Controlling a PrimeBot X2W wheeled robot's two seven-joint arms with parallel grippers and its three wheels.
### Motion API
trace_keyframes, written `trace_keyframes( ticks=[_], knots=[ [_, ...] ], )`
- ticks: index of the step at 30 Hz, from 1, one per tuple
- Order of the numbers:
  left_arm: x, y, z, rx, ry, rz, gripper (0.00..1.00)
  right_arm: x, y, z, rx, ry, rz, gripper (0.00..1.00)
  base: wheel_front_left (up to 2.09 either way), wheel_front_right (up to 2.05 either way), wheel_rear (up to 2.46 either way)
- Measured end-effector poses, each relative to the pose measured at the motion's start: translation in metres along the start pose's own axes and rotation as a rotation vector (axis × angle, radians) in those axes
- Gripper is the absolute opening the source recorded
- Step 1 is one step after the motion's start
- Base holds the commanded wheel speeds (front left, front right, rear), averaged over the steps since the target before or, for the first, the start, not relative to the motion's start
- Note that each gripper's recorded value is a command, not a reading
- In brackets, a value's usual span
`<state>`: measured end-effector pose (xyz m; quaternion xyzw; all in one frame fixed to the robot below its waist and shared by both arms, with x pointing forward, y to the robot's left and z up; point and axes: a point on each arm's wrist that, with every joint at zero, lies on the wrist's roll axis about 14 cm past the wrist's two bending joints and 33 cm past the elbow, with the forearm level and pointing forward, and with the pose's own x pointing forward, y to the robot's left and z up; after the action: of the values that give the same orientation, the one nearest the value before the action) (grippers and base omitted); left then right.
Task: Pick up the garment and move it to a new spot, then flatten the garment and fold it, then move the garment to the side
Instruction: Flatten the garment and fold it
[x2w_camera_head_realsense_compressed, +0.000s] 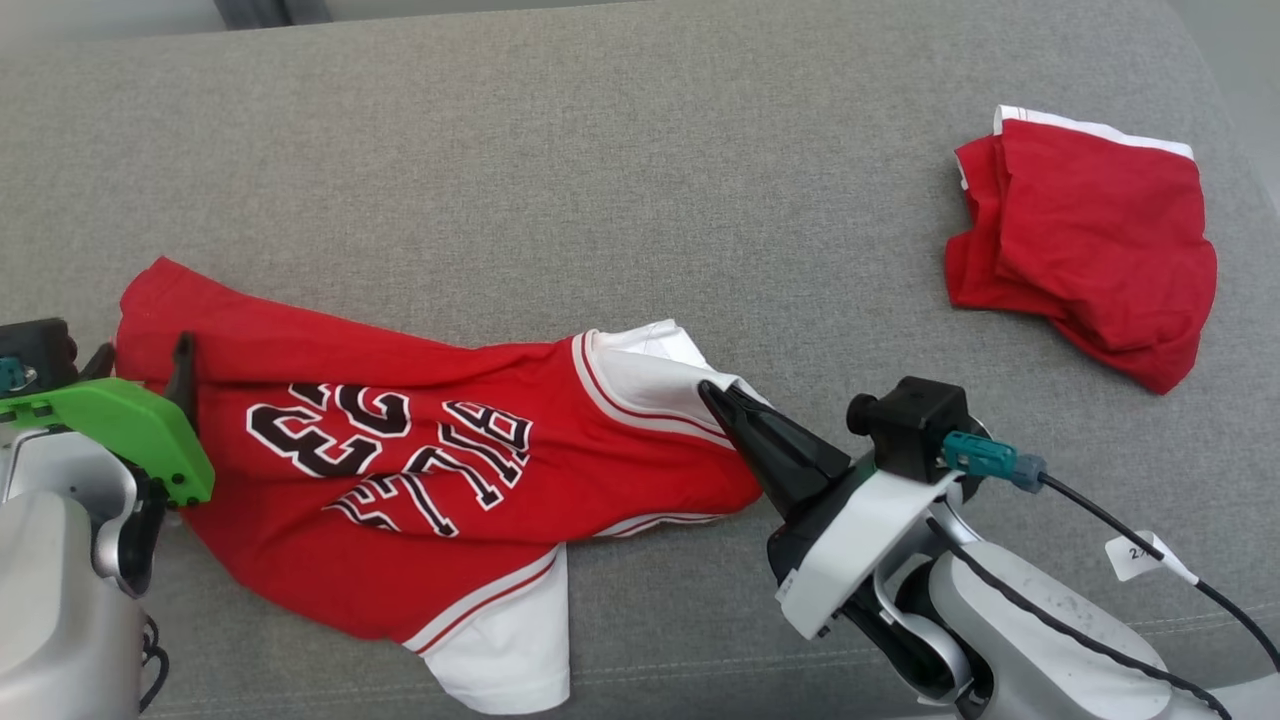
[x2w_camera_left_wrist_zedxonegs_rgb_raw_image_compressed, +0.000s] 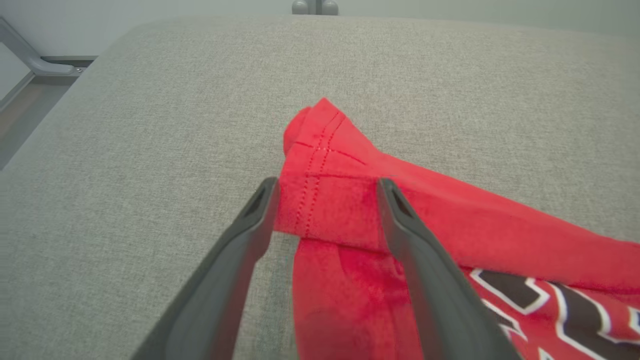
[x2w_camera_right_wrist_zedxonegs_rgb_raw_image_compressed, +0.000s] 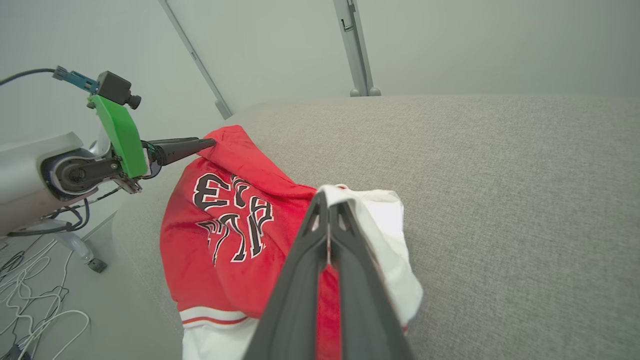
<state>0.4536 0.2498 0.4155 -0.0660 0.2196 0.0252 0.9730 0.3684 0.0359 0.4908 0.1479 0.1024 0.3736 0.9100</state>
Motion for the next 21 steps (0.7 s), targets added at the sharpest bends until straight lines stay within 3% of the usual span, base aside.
trace_keyframes(
  ticks=[21],
  knots=[
    [0.003,0.003,-0.021,0.027,0.069,0.004,1.0,-0.014,-0.004,-0.011,0.019,0.029,-0.045,0.0,0.0,0.0,0.0]
  ],
)
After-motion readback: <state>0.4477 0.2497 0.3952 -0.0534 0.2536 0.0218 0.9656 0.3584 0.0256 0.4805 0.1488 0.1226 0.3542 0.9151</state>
